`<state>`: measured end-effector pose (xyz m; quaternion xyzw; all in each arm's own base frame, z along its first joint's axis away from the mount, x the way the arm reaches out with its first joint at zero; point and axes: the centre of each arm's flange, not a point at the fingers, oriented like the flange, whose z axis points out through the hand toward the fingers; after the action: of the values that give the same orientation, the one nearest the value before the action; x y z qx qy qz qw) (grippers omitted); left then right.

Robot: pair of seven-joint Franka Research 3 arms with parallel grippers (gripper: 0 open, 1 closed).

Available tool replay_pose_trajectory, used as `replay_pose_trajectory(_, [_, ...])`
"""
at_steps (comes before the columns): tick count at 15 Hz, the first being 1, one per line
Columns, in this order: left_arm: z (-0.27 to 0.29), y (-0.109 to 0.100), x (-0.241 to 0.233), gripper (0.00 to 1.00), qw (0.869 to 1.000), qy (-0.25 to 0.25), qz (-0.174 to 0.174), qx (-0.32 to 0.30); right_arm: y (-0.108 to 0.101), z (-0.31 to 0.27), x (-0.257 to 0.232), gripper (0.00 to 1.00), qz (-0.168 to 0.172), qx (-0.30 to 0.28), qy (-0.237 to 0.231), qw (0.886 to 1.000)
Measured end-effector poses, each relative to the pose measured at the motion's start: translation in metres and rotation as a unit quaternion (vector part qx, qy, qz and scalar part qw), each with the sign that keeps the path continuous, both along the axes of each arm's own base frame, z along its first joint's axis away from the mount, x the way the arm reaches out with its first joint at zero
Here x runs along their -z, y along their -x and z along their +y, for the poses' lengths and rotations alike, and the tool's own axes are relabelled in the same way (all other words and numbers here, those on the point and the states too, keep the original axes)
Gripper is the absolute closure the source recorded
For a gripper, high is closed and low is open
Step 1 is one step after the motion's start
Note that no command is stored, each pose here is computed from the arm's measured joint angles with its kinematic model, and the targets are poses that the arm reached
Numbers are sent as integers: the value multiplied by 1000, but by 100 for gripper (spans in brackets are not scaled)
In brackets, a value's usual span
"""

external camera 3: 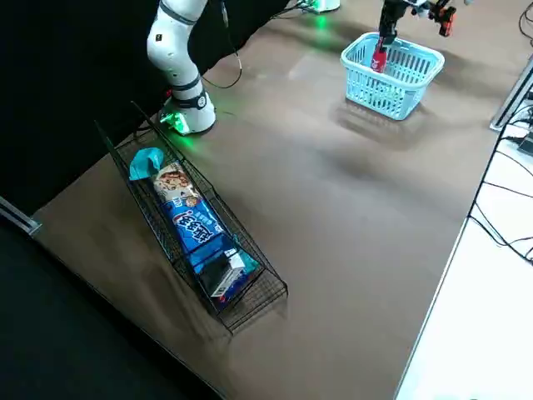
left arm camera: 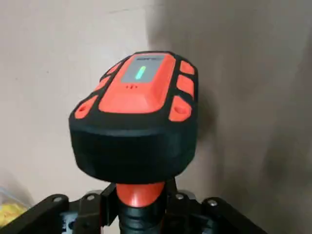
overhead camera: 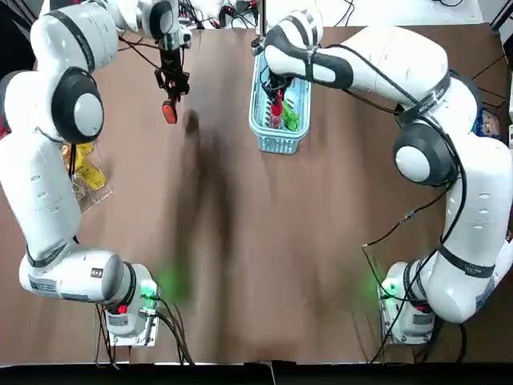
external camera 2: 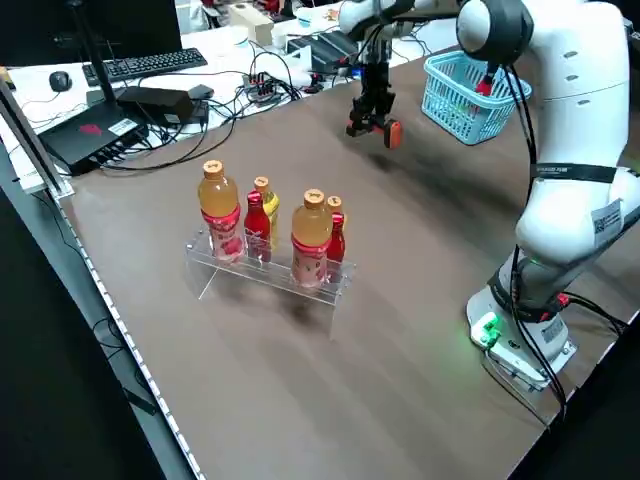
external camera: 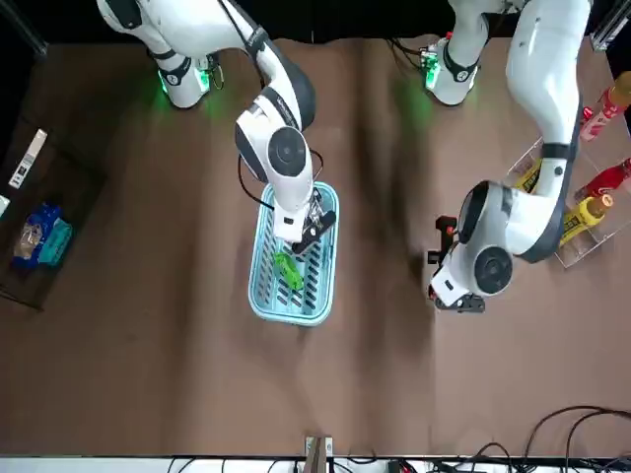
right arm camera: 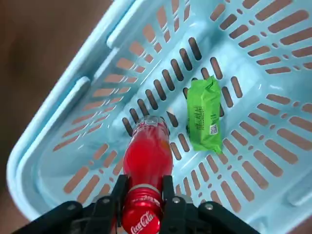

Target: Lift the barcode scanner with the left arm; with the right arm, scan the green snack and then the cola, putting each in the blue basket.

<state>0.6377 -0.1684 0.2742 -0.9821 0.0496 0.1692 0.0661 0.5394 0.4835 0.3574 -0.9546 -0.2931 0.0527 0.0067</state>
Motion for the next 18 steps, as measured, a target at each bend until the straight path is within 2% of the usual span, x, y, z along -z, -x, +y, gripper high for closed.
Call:
replay_pose_trajectory(4, [17, -7, 39, 65, 1000, -10, 0, 2, 5, 7, 7, 67, 1, -2, 5, 1000])
replay_pose_trajectory(10, [19, -8, 54, 65, 1000, -8, 3, 2, 5, 9, 19, 67, 2, -2, 7, 1000])
replay_pose_trajectory(11, [19, -8, 54, 60, 1000, -8, 3, 2, 6, 10, 21, 67, 3, -3, 7, 1000])
replay_pose_trajectory(18, [20, -19, 35, 1, 1000, -4, -17, -2, 12, 17, 30, 67, 7, 4, 12, 1000])
